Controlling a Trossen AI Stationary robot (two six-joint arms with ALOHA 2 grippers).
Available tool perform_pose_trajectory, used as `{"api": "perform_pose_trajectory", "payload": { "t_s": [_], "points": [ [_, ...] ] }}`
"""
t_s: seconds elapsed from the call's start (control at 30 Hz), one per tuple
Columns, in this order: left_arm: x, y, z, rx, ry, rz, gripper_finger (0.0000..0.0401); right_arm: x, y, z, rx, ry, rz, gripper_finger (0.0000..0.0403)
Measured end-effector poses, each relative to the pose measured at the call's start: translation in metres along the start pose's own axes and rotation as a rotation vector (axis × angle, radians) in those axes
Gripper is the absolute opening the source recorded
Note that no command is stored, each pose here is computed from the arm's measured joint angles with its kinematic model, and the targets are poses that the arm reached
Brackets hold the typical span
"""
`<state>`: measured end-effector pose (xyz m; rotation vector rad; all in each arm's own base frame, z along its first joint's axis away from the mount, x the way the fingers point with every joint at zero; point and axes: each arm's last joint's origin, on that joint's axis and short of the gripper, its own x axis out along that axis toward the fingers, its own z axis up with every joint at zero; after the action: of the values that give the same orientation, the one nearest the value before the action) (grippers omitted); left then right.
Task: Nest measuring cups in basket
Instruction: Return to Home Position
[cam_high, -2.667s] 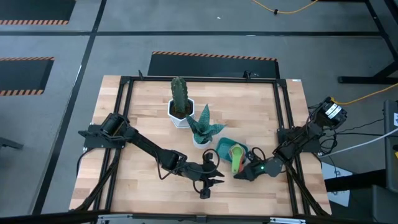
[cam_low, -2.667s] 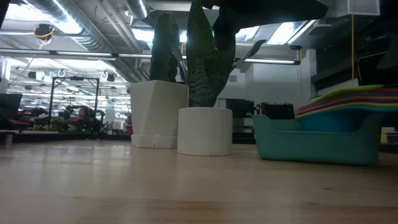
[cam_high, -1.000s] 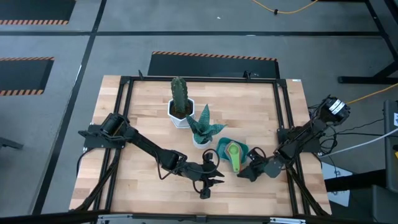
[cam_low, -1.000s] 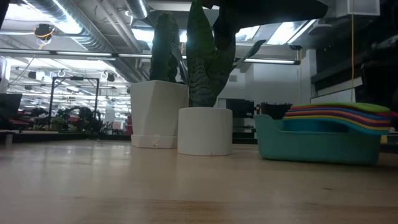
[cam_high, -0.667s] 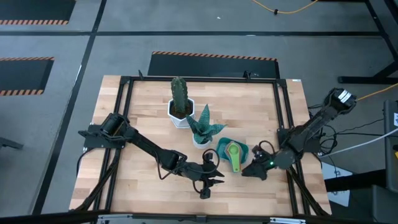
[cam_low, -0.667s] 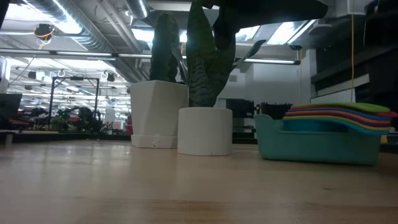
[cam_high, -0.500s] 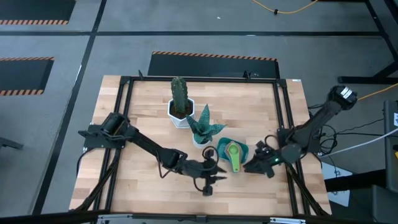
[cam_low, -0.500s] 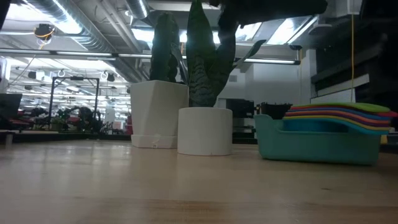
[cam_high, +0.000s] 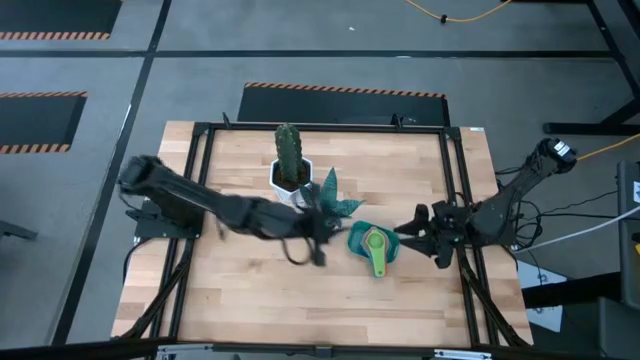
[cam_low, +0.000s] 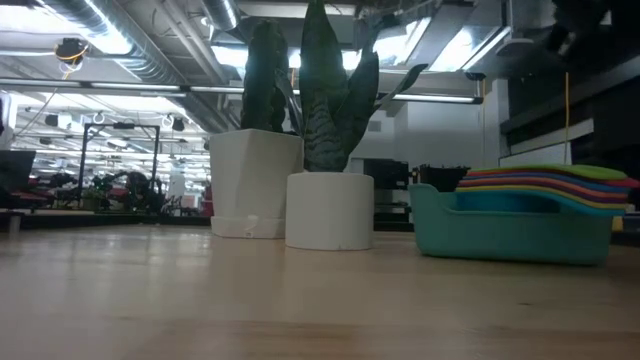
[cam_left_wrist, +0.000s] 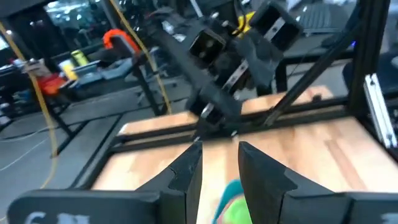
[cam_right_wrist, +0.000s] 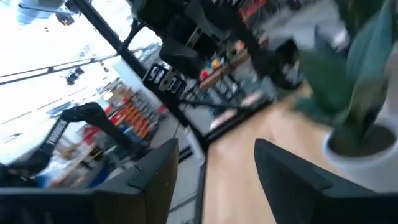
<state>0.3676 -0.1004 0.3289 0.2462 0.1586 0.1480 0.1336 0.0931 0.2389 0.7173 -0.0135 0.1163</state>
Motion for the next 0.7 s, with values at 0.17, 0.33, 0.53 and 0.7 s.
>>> {"api": "perform_pose_trajectory", "payload": {
  "t_s": [0.17, 0.33, 0.53, 0.7],
  "points": [
    [-0.063, 0.037, 0.009, 0.003, 0.01, 0.054, 0.0096, 0.007, -0.006, 0.011, -0.127, -0.056, 0.001, 0.0214],
    [-0.128, 0.064, -0.021, -0.017, -0.025, 0.064, 0.0096, 0.015, -0.018, 0.019, -0.16, -0.05, 0.007, 0.0214],
    [-0.183, 0.08, -0.08, -0.089, -0.052, 0.069, 0.0096, 0.02, -0.032, 0.032, -0.247, -0.055, 0.015, 0.0214],
    [-0.215, 0.09, -0.111, -0.123, -0.129, 0.082, 0.0096, 0.012, -0.034, 0.046, -0.329, -0.127, -0.001, 0.0214]
  ]
}}
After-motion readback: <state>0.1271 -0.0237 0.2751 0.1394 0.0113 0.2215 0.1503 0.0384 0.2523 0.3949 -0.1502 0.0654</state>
